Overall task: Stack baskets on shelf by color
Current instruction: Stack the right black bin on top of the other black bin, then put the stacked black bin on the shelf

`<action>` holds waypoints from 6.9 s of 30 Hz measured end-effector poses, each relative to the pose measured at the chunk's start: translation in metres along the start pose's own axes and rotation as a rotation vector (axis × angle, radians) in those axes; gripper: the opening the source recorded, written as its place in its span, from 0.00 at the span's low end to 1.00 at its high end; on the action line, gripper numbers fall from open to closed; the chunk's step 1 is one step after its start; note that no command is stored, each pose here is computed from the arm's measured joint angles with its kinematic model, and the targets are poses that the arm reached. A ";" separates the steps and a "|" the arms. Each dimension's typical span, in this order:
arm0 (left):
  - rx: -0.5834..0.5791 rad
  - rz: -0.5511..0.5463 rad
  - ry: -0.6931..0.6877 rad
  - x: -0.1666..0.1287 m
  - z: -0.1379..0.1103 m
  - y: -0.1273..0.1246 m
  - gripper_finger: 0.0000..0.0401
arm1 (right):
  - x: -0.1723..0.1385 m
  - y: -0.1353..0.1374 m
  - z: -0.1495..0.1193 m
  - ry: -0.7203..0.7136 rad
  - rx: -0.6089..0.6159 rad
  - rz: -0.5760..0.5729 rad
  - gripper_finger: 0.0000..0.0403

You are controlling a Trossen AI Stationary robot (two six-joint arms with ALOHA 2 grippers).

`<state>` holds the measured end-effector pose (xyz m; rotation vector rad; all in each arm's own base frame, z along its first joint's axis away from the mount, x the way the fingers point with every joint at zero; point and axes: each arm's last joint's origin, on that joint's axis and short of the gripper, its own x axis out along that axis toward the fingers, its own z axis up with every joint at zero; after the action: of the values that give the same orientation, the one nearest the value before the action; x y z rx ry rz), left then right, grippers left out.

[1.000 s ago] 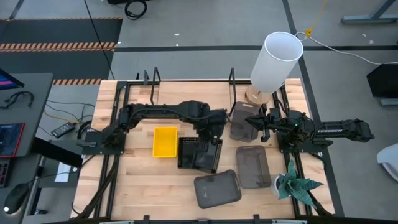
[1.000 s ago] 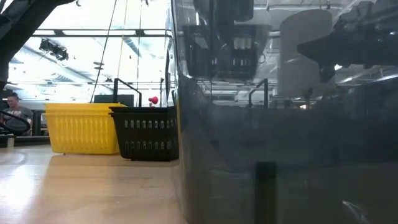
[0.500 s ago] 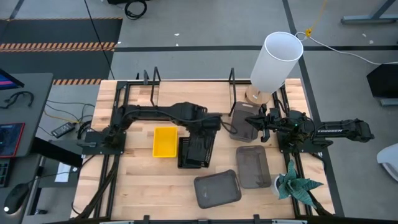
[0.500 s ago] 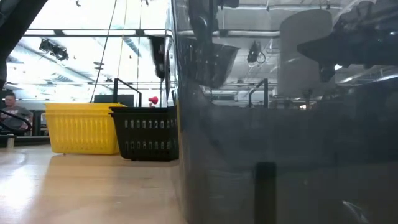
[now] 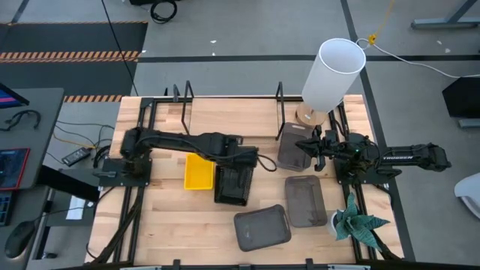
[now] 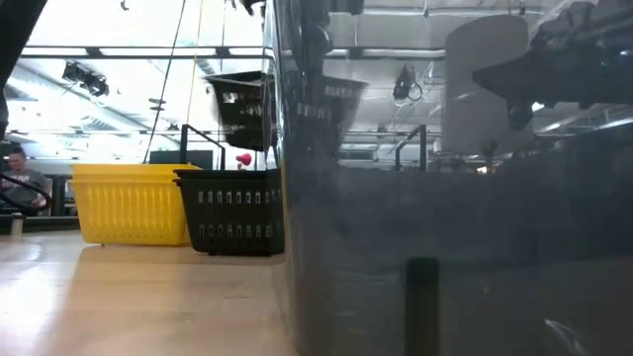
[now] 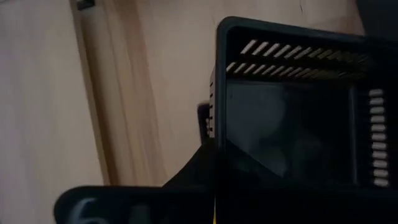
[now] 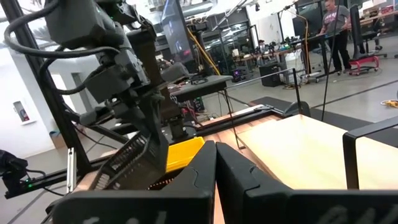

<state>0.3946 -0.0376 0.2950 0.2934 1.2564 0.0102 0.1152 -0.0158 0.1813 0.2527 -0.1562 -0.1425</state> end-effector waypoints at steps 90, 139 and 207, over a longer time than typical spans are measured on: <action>0.011 -0.052 0.048 0.080 -0.037 -0.143 0.34 | 0.000 0.000 0.000 -0.005 0.000 0.002 0.03; -0.233 0.206 0.245 0.036 -0.108 0.130 0.09 | 0.000 0.000 0.001 -0.006 0.000 0.002 0.03; -0.448 0.134 0.300 0.036 -0.125 0.141 0.36 | 0.000 0.000 0.001 -0.005 0.000 0.002 0.03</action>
<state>0.3102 0.1313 0.2580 -0.0156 1.4887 0.4589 0.1152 -0.0158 0.1819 0.2522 -0.1618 -0.1414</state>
